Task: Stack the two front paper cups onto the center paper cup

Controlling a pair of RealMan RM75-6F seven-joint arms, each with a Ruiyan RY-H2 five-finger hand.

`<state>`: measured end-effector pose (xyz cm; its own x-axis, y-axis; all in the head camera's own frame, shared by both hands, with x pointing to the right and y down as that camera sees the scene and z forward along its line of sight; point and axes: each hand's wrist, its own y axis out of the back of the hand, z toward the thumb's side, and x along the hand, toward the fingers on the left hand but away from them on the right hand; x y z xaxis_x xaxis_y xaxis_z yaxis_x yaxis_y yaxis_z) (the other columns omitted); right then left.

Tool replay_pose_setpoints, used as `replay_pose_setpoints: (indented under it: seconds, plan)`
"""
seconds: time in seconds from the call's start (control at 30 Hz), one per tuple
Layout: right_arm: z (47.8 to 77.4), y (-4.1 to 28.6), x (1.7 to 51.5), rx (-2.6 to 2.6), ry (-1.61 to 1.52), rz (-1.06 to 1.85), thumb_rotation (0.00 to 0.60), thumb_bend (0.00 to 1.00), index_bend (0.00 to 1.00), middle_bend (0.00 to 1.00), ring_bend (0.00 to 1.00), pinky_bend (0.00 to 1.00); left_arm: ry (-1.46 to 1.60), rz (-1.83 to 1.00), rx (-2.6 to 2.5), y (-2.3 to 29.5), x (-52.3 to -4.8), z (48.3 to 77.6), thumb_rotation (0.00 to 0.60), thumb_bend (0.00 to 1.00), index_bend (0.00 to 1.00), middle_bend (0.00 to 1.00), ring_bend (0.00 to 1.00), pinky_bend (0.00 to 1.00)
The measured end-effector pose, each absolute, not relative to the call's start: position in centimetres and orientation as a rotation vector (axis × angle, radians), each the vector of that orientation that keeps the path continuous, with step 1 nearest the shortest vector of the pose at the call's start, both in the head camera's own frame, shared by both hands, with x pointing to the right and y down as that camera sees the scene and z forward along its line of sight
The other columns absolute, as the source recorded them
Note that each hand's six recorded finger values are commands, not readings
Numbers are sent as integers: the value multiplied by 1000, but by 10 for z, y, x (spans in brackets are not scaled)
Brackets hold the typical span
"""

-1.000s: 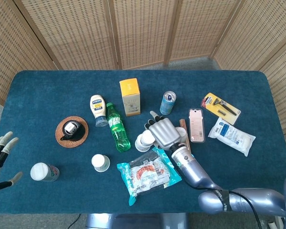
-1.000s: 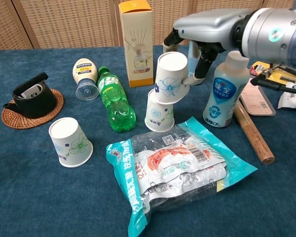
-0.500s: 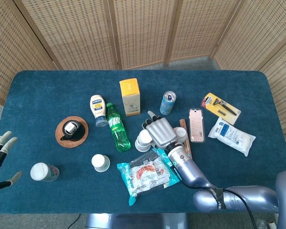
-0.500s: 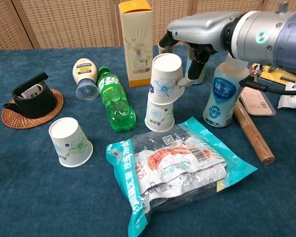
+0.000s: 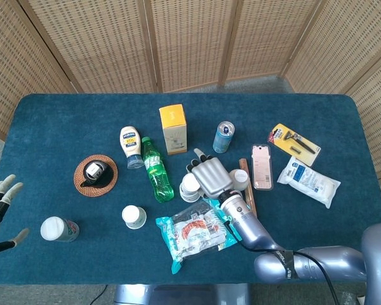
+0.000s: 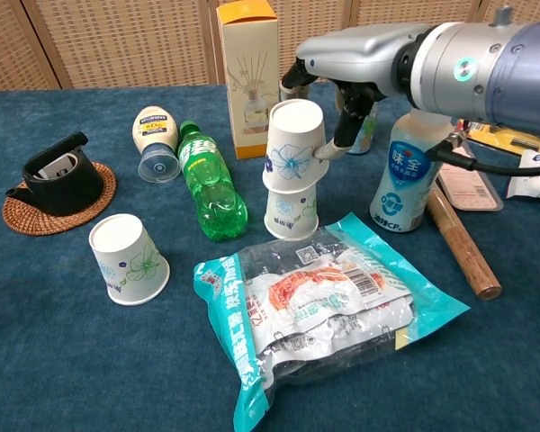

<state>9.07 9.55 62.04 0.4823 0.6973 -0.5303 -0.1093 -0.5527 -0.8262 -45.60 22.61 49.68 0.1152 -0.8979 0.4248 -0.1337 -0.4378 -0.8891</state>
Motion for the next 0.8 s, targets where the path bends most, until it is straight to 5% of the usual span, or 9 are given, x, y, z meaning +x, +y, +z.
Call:
replay_pose_setpoints:
  seconds: [0.3, 0.63, 0.8]
  plan:
    - [624, 94, 90, -1853, -485, 1179, 600, 374, 403, 364, 96, 385, 1020, -1384, -1694, 225, -457, 495, 600, 272, 49, 0, 0, 91]
    - [623, 96, 87, -1862, -485, 1171, 600, 378, 227, 345, 96, 385, 1022, -1383, -1692, 225, -458, 495, 600, 272, 48, 0, 0, 91]
    - [620, 96, 89, -1861, -491, 1168, 600, 380, 216, 343, 96, 385, 1024, -1382, -1692, 224, -458, 495, 600, 272, 48, 0, 0, 91]
